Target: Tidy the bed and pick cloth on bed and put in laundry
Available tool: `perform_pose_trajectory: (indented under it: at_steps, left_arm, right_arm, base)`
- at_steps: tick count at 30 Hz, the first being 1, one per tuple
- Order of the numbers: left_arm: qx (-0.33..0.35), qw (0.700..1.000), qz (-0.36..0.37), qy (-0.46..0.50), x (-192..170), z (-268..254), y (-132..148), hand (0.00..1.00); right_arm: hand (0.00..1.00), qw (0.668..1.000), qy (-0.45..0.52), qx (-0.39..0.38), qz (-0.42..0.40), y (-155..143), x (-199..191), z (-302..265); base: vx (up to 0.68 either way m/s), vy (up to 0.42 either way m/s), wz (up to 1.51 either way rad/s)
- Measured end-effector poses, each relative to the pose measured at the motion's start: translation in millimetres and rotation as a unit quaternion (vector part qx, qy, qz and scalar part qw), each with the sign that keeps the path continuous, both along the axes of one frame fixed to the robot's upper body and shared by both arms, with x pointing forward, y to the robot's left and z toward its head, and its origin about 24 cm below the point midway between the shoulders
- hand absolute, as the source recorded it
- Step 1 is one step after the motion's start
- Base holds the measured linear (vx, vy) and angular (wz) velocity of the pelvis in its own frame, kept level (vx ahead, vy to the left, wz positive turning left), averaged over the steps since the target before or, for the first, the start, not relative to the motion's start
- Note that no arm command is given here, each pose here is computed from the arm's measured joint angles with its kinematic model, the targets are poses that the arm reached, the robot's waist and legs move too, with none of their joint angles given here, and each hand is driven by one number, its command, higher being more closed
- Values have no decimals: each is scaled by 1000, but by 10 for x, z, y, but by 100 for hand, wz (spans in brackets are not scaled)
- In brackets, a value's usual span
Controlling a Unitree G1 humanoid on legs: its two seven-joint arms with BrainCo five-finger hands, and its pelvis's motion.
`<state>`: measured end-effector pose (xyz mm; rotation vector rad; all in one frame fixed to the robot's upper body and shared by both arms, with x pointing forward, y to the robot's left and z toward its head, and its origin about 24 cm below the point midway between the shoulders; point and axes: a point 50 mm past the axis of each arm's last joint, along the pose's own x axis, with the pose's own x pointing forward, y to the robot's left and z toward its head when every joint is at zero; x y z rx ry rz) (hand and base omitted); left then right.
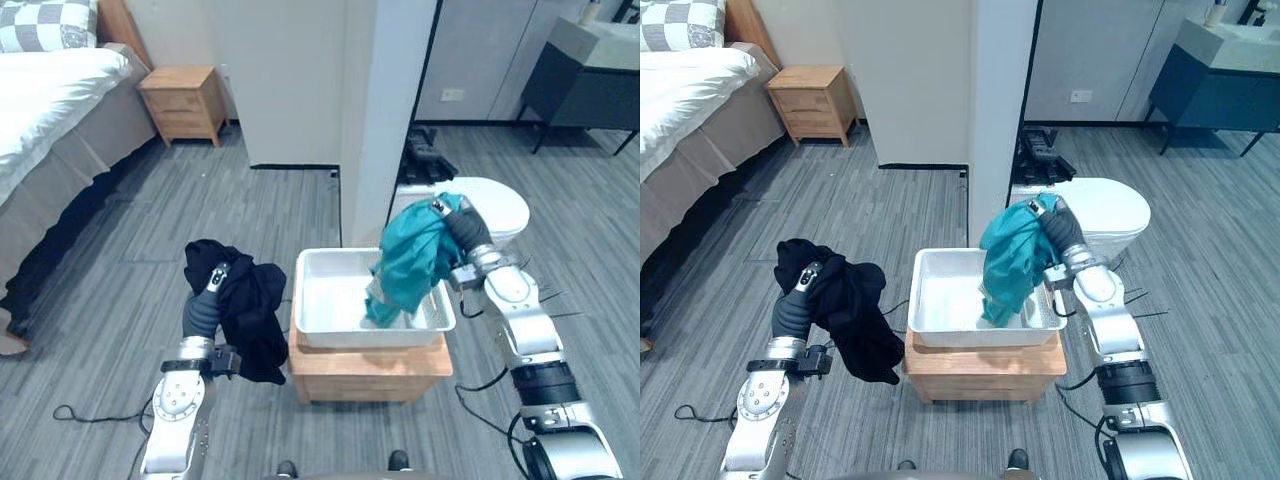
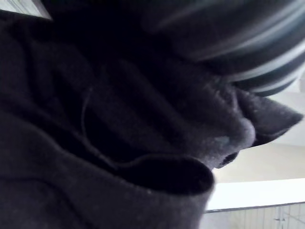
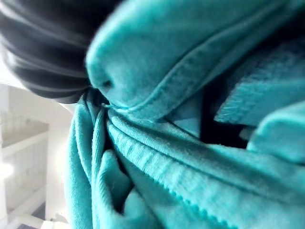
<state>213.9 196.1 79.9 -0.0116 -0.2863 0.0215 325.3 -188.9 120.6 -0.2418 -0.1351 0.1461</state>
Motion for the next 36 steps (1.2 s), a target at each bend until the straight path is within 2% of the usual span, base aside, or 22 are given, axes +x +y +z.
perform_pose_trajectory:
  at_steps: [1, 7, 12, 16, 19, 23, 28, 36]
  left_arm:
    - [2, 1000, -4, -15, 35, 63, -8, 100]
    - [-11, 979, -88, -184, 426, 810, -294, 100]
    - [26, 954, -135, -268, 534, 1257, -420, 100]
    - [25, 932, -153, -329, 654, 1684, -474, 100]
    - [36, 927, -158, -337, 700, 1785, -515, 100]
    - [60, 933, -138, -325, 723, 1787, -471, 100]
    - [96, 961, -95, -242, 1016, 1621, -389, 100]
    - [166, 970, -35, -172, 1473, 1585, -406, 100]
  right_arm:
    - [0, 1000, 2, -6, -2, 20, 74, 22]
    - [0, 998, -7, -25, -64, 5, 682, 491]
    - [0, 993, 3, -77, -95, -126, 824, 600]
    - [0, 984, -66, -114, -119, -242, 854, 1066]
    - [0, 976, -89, -153, -126, -305, 837, 1232]
    - [0, 973, -87, -192, -98, -249, 757, 1121]
    - [0, 973, 6, -227, -33, -212, 302, 247]
    - [0, 974, 96, -203, -5, -115, -79, -389]
  base:
    - [-108, -21, -2]
    - [-115, -13, 6]
    - [24, 5, 1]
    - [29, 37, -7]
    - [12, 23, -20]
    - [-3, -7, -43]
    - [22, -12, -39]
    - [16, -4, -37]
